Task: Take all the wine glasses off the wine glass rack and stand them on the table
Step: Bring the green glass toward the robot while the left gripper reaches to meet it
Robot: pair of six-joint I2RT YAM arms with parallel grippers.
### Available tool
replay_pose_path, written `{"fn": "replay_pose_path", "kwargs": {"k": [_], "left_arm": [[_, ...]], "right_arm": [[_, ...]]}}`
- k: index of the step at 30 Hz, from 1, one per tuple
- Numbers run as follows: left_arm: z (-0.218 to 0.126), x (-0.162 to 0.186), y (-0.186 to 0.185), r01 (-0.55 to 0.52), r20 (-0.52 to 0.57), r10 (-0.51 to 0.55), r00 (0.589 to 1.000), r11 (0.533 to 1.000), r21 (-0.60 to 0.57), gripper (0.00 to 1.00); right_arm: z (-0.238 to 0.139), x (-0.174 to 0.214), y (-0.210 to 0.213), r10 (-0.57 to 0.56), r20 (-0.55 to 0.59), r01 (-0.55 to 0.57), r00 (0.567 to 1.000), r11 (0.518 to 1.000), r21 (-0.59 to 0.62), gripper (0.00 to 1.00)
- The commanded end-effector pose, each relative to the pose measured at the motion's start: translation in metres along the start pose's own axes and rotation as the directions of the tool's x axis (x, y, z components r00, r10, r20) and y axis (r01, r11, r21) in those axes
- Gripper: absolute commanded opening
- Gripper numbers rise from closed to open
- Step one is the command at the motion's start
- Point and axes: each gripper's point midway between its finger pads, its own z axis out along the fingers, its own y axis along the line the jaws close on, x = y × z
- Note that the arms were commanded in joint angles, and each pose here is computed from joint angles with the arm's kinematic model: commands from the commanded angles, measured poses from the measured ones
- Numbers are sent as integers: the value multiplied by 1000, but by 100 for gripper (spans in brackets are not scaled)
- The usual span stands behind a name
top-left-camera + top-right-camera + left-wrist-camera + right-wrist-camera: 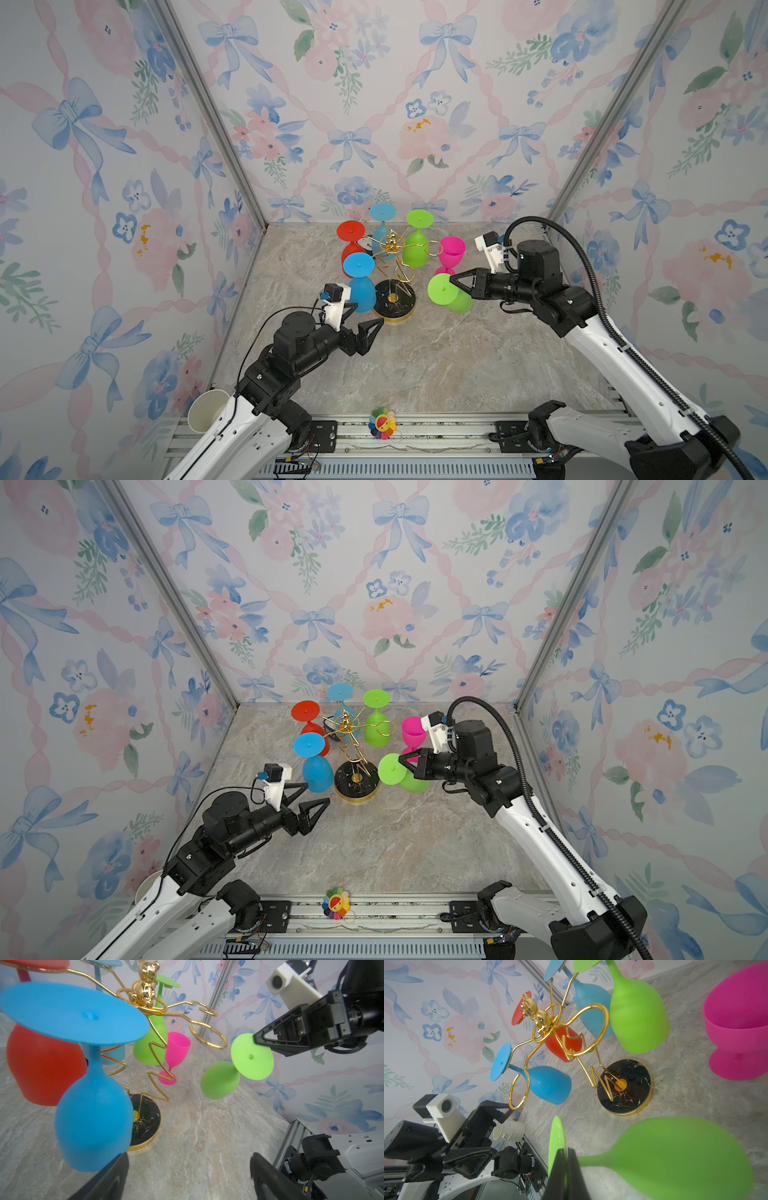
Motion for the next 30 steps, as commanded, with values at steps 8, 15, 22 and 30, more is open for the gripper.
{"fn": "replay_pose_path", "kwargs": {"k": [8,15,22,30], "left_arm": [[21,-2,-43,187,-117,-163,980,953,239,82],[16,-13,-82,174,-66,-161,985,886,430,79],[23,-8,-94,194,-103,-165,981,853,485,70],[38,-9,-98,205,-129,-162,978,839,504,59]], "right_arm": [[9,30,22,-282,32,282,959,959,-4,0],[11,36,43,-321,81,327,944,941,-83,0],[5,36,73,-360,145,382,922,908,-175,0],[1,40,93,-386,178,420,905,880,-224,0]]}}
